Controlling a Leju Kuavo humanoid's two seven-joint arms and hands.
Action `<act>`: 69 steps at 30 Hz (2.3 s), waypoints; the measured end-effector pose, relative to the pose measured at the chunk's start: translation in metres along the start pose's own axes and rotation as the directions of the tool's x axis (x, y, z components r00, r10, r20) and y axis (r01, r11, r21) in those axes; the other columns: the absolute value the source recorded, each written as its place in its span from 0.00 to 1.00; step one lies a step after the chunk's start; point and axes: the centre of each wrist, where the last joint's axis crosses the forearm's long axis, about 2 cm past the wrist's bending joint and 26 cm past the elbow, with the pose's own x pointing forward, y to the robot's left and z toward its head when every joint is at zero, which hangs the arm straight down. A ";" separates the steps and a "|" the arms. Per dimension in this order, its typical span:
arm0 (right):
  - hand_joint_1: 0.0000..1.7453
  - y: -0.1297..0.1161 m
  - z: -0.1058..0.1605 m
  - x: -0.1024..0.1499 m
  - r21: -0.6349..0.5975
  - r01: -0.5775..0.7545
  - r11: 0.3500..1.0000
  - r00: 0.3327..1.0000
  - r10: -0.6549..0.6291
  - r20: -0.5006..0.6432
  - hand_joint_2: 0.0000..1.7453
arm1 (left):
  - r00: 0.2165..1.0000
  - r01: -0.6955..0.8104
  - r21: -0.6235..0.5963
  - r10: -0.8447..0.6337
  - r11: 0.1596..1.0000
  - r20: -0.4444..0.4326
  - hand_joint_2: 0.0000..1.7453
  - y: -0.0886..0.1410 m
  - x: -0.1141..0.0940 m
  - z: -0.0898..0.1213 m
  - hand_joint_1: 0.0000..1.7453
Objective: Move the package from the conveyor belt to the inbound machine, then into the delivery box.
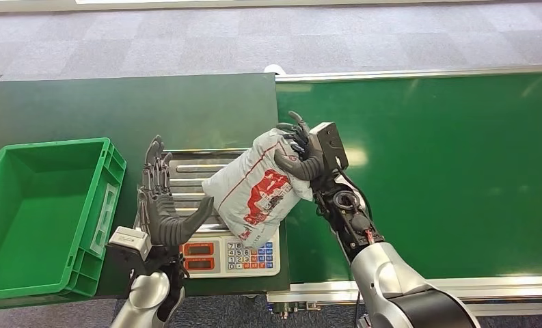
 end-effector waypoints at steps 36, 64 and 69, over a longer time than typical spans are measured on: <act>0.00 0.033 0.097 0.061 -0.822 -0.340 0.457 0.625 0.763 0.166 1.00 | 0.949 0.223 -0.404 -0.292 0.887 -0.118 1.00 -0.030 -0.001 -0.055 0.00; 0.00 0.104 0.115 0.038 -0.580 -0.354 0.734 0.749 0.594 0.294 1.00 | 0.697 0.234 -0.770 -0.654 0.594 -0.293 1.00 -0.043 -0.074 -0.084 0.98; 0.00 0.104 0.116 0.036 -0.576 -0.353 0.737 0.756 0.588 0.288 1.00 | 0.771 0.226 -0.663 -0.547 0.714 -0.327 1.00 -0.036 -0.074 -0.085 1.00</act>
